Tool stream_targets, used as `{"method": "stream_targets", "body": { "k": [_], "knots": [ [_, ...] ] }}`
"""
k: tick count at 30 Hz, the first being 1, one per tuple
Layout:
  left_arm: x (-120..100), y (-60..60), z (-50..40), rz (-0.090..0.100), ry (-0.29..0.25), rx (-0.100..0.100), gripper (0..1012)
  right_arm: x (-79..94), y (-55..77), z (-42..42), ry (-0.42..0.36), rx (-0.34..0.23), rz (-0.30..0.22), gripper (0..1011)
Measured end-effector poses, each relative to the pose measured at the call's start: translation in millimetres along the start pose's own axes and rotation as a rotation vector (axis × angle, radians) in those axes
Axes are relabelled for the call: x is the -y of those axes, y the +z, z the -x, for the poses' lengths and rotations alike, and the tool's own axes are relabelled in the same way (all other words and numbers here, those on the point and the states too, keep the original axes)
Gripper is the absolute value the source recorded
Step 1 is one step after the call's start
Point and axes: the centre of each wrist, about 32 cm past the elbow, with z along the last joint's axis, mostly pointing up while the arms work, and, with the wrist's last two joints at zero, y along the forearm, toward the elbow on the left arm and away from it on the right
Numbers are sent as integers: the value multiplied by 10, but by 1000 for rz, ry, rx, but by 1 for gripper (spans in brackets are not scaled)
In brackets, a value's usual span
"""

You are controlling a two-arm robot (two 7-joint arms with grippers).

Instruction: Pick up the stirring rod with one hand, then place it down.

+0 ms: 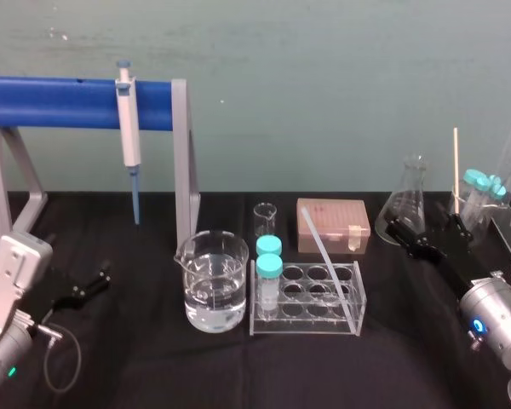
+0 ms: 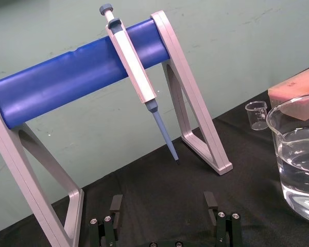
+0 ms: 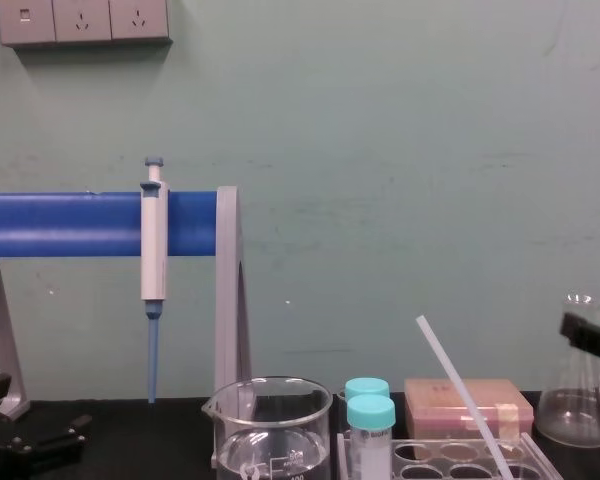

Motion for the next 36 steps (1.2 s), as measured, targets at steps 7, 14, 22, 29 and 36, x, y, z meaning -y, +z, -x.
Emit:
{"method": "stream_targets", "body": {
  "k": [7,14,22,29,36],
  "knots": [
    [0,0,0,0,0,0,1000,96,7,-11,-52,-27,116,1000],
    [0,0,0,0,0,0,1000,119,2,-17,-58,-36,135,1000],
    [0,0,0,0,0,0,1000,118,6,-16,-59,-34,134,1000],
    [0,0,0,0,0,0,1000,116,8,-16,-59,-33,133,1000],
    [0,0,0,0,0,0,1000,115,7,-14,-59,-32,133,1000]
  ]
}}
